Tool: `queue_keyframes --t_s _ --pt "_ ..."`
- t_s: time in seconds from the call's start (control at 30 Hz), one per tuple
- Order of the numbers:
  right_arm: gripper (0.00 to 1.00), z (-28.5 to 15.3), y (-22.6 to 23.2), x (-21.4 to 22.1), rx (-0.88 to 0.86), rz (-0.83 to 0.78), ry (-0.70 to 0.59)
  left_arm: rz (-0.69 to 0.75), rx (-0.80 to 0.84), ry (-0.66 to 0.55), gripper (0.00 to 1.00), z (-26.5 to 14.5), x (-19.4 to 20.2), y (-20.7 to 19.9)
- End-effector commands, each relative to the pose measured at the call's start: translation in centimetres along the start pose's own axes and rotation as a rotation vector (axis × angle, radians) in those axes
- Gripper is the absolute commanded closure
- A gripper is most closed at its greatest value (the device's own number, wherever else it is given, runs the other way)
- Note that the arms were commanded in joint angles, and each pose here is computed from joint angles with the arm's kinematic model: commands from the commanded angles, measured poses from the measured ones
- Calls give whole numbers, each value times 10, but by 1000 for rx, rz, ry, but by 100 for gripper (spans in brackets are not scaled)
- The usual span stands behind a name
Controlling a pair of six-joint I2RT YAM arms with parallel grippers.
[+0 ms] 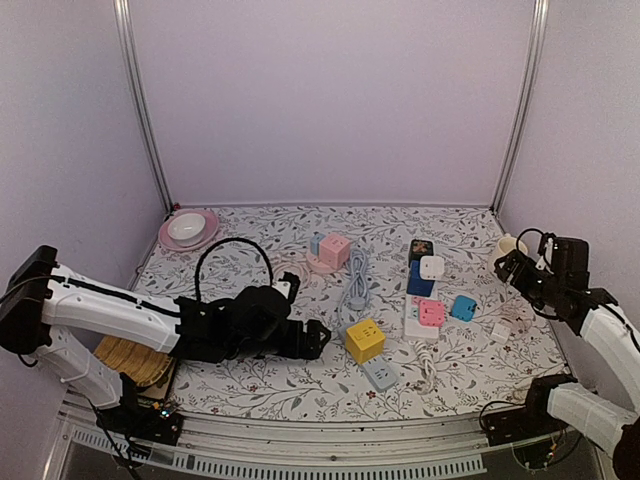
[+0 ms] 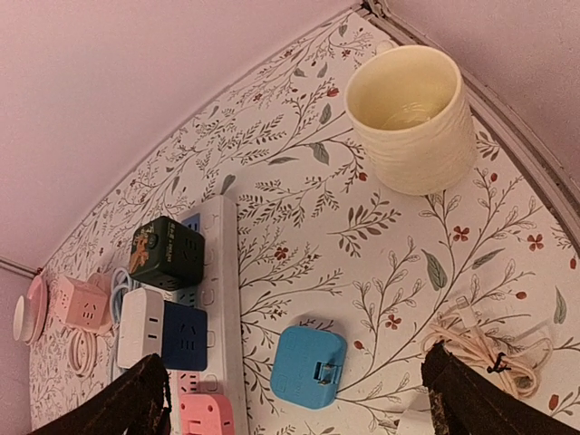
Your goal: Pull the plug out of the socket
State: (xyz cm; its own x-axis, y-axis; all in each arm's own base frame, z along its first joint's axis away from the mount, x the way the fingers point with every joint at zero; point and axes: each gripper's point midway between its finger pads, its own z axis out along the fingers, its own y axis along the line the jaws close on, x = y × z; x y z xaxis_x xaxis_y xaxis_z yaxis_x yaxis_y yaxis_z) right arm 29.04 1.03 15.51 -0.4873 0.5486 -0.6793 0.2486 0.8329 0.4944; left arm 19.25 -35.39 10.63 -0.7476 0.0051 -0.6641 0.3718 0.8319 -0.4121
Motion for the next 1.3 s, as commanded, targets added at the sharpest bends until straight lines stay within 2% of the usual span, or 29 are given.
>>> queue_keyframes --t_s 0.0,0.2,0.43,0.87,1.03,1.27 --pt "1 -7 20 -8 -83 -42 3 -6 20 -7 3 2 1 -7" --pt "1 -5 49 20 -187 -99 80 -7 29 -5 3 5 1 -10" --pt "1 -3 98 80 -246 -232 213 3 35 9 3 9 5 -15" --pt "1 -41 172 182 -350 -523 330 -9 18 4 3 4 4 -10" --pt "8 -35 169 215 -298 -614 389 46 54 8 3 4 4 -24" --pt "15 -33 150 219 -245 -551 403 253 121 13 3 18 -5 -64"
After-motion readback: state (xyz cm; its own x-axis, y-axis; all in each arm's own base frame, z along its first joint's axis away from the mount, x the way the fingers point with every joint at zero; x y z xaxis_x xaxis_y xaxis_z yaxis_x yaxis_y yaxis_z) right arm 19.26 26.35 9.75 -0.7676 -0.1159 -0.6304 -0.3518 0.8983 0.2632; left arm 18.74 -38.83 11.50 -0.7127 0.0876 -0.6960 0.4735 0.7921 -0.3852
